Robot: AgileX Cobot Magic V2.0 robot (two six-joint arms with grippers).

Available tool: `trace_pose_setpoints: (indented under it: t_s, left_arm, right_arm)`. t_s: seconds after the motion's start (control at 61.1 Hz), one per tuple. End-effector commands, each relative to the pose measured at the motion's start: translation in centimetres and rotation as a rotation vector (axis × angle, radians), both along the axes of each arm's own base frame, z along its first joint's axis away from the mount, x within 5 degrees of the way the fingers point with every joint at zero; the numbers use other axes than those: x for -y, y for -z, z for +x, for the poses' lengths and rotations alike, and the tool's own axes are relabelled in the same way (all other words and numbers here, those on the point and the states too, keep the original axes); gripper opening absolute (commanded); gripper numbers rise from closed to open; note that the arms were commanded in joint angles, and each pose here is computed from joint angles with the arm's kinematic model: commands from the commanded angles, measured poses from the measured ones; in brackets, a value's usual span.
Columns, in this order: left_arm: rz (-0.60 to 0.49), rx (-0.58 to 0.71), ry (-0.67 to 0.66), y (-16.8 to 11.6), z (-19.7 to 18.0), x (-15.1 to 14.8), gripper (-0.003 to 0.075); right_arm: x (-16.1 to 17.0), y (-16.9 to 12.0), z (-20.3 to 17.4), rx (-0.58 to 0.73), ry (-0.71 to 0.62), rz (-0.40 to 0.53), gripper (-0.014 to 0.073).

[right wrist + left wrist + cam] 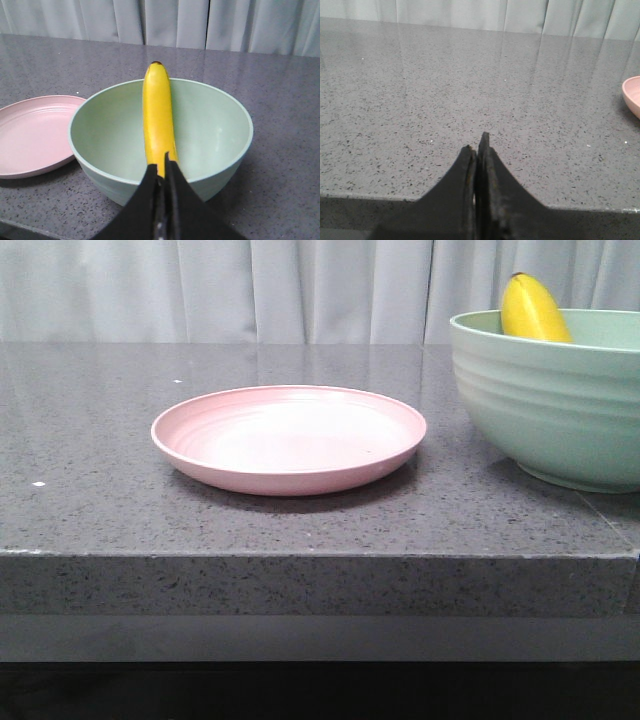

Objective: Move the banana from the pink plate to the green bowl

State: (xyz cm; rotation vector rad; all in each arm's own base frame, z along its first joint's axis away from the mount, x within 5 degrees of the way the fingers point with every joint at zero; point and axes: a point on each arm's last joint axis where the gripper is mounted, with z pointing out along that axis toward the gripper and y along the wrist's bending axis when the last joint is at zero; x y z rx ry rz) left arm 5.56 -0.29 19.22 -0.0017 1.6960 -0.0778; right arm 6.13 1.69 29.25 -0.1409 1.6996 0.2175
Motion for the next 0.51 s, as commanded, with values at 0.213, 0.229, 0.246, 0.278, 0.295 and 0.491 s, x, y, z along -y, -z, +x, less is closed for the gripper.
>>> trace_pose_setpoints:
  t_s: [0.213,0.229,0.246,0.278,0.295,0.491]
  left_arm:
    - [-0.013,0.102,-0.003,-0.7,-0.1,0.0,-0.002]
    - [-0.013,0.102,-0.003,-0.7,-0.1,0.0,-0.002]
    - [-0.013,0.102,-0.003,-0.7,-0.1,0.0,-0.002]
    - [-0.013,0.102,-0.003,-0.7,-0.1,0.0,-0.002]
    - [-0.013,0.102,-0.003,-0.7,-0.1,0.0,-0.002]
    - [-0.013,0.102,-0.003,-0.7,-0.1,0.0,-0.002]
  right_arm:
    - [1.0,2.9,0.2,0.117,0.134,0.089,-0.006]
    - [1.0,3.3,0.1,0.117,0.142,0.096,-0.006]
    - [1.1,3.8,0.0,0.115,0.149,0.101,-0.006]
    - [1.2,4.9,-0.1,0.11,0.166,0.115,-0.006]
    - [1.2,5.3,-0.2,0.108,0.172,0.123,-0.006]
    - [1.5,9.3,-0.7,0.112,0.212,0.124,-0.006]
